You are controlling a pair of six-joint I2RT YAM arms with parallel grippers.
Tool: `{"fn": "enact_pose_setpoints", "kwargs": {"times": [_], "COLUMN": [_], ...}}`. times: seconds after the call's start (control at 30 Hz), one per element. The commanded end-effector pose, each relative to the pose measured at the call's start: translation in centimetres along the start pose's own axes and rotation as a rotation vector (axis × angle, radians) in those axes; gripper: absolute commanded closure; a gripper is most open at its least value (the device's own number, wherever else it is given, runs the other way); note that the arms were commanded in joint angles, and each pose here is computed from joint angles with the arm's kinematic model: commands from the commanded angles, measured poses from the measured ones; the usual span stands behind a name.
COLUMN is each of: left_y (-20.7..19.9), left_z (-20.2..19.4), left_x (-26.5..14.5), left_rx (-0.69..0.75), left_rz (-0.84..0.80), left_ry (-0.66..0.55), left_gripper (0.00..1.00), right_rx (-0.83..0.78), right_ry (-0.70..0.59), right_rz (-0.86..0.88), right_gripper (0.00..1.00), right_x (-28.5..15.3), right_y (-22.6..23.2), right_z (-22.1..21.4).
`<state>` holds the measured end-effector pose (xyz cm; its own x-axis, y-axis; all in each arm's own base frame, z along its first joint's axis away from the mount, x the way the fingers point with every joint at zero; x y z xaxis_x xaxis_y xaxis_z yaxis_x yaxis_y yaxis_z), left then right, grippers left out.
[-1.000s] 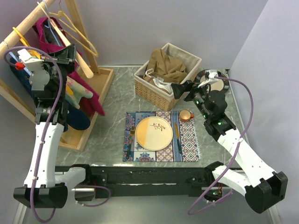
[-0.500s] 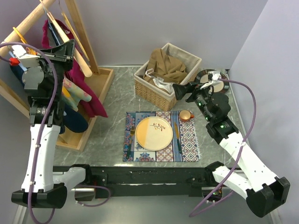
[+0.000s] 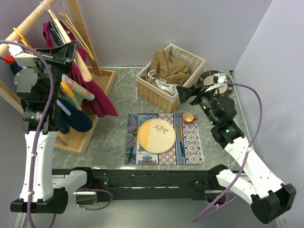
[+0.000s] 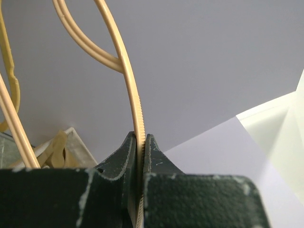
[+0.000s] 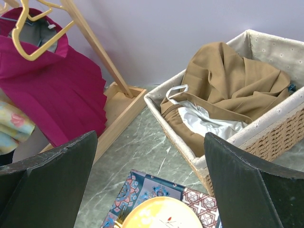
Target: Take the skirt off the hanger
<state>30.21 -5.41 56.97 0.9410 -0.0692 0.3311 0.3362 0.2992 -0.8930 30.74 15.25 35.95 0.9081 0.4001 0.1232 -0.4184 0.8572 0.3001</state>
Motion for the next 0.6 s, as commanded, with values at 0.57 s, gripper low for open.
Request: {"fn": "enact_pose_setpoints", "kwargs": {"times": [0.57], "left_y": [-7.7], "left_z": [-1.1], "left_x": [-5.7], "left_rx": [0.06], "left_rz": [-0.166], "left_ry": [0.168], "left_gripper": [0.99], "right_rx": [0.032], "right_ry": [-0.037], "right_rz": [0.07], "right_gripper": [0.0], "right_x": [-0.6], "right_y": [1.7], "right_z": [1.5]}}
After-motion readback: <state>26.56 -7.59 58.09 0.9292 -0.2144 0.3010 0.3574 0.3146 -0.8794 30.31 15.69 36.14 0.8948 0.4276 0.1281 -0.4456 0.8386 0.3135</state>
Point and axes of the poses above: each gripper's point midway between its finger pads, its own x axis out along the fingers, its own y axis along the line the jaws close on, z = x × y, the point moved 1 cm from there along -x, back along the fingers, and after that the axes turned 5 degrees about -x, right-handed, at the moved point
